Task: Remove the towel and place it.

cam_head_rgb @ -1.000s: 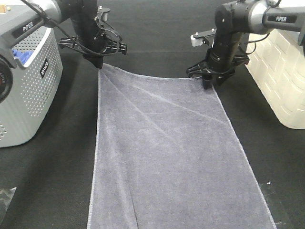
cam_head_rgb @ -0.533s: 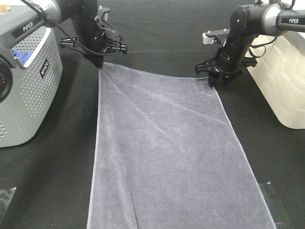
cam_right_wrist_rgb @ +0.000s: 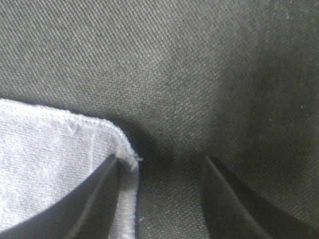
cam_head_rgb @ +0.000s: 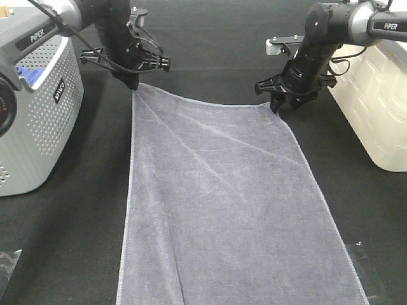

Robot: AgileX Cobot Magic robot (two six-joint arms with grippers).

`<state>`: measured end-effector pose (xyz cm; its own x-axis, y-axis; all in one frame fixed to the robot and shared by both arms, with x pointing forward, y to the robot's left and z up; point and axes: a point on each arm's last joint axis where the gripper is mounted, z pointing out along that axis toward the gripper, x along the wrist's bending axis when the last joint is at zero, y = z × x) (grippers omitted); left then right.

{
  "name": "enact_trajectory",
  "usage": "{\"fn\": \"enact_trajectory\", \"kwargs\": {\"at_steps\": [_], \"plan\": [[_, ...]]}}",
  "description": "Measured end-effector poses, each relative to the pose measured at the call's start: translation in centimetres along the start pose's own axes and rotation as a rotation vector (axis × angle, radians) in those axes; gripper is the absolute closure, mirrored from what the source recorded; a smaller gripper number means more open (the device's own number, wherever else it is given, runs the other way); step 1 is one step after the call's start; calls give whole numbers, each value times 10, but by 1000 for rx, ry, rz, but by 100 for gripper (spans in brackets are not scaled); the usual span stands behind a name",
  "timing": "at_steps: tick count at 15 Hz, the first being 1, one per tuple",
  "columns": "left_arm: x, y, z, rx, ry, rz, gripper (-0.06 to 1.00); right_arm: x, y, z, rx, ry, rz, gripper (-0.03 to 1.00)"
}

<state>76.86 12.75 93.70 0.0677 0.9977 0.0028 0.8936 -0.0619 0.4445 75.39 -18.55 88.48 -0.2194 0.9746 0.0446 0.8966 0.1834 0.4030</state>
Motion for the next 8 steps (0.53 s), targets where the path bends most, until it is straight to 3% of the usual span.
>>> {"fn": "enact_trajectory", "kwargs": {"at_steps": [8], "plan": [[0, 0, 0, -2, -1, 0, 94, -1, 9, -21, -39, -21, -15, 44]]}}
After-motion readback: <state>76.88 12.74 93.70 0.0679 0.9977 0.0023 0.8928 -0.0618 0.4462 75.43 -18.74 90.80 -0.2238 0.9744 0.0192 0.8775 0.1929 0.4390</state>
